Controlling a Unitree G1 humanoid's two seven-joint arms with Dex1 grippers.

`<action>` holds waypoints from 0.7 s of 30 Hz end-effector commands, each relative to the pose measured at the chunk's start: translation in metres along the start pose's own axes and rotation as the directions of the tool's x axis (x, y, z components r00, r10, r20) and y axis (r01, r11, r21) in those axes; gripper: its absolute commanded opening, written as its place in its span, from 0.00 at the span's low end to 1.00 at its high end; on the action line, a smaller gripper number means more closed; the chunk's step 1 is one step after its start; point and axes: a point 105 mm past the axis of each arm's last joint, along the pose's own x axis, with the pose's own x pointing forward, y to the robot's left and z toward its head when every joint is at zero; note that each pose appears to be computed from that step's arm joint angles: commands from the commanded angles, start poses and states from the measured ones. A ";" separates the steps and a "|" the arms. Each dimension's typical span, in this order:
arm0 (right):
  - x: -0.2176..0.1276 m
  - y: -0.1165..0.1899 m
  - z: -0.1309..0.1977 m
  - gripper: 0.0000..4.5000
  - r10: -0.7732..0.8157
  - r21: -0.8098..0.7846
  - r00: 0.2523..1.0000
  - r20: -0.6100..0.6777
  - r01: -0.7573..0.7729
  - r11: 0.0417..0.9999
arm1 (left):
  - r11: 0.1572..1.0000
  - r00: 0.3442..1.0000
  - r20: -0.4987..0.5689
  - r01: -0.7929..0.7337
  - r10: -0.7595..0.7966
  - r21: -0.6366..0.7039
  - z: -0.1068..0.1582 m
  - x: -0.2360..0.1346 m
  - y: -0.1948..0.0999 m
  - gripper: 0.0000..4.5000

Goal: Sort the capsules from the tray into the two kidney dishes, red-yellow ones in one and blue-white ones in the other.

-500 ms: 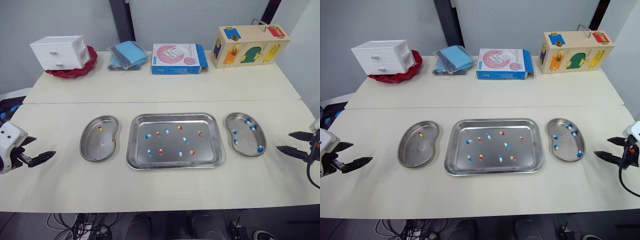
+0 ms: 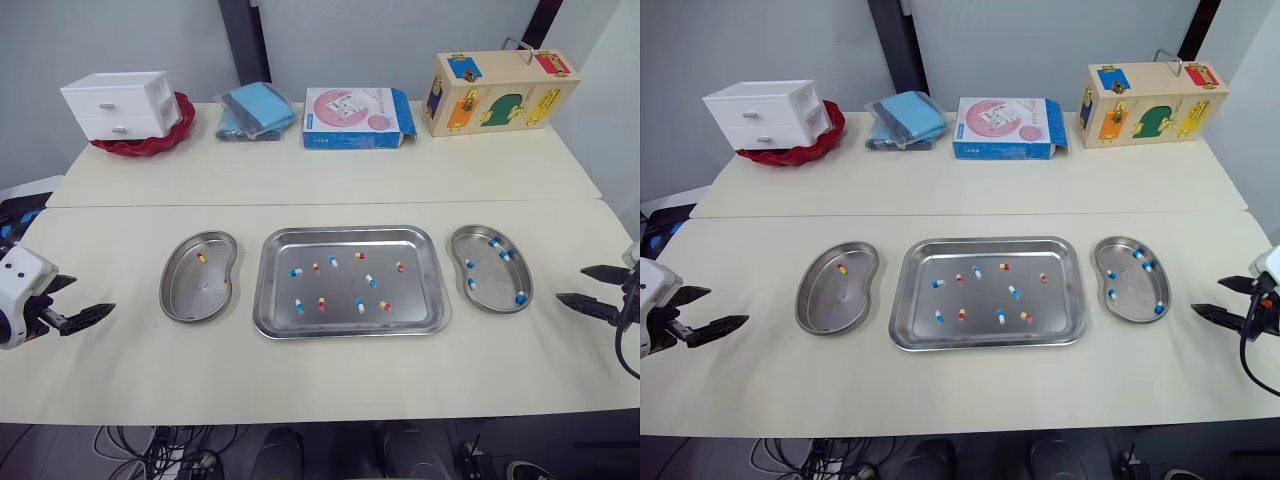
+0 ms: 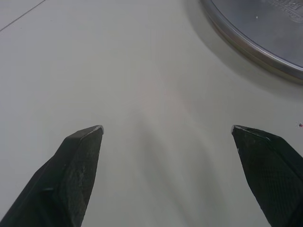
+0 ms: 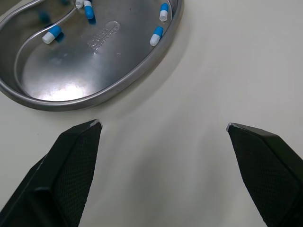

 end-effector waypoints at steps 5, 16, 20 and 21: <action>-0.008 -0.007 0.013 0.99 -0.032 -0.039 0.999 0.032 0.034 0.999 | 1.000 1.000 0.009 -0.006 0.006 0.015 0.004 -0.005 0.003 1.00; -0.009 -0.004 0.008 0.99 -0.021 -0.034 1.000 0.024 0.022 0.999 | 1.000 1.000 -0.011 0.001 -0.001 0.009 -0.002 -0.006 0.002 1.00; -0.010 -0.004 0.008 0.99 -0.020 -0.036 1.000 0.024 0.021 0.999 | 1.000 1.000 -0.015 0.014 -0.014 0.011 -0.004 -0.006 -0.001 1.00; -0.011 -0.004 0.008 0.99 -0.019 -0.037 1.000 0.025 0.020 0.999 | 1.000 1.000 -0.013 0.019 -0.019 0.016 -0.004 -0.007 -0.002 1.00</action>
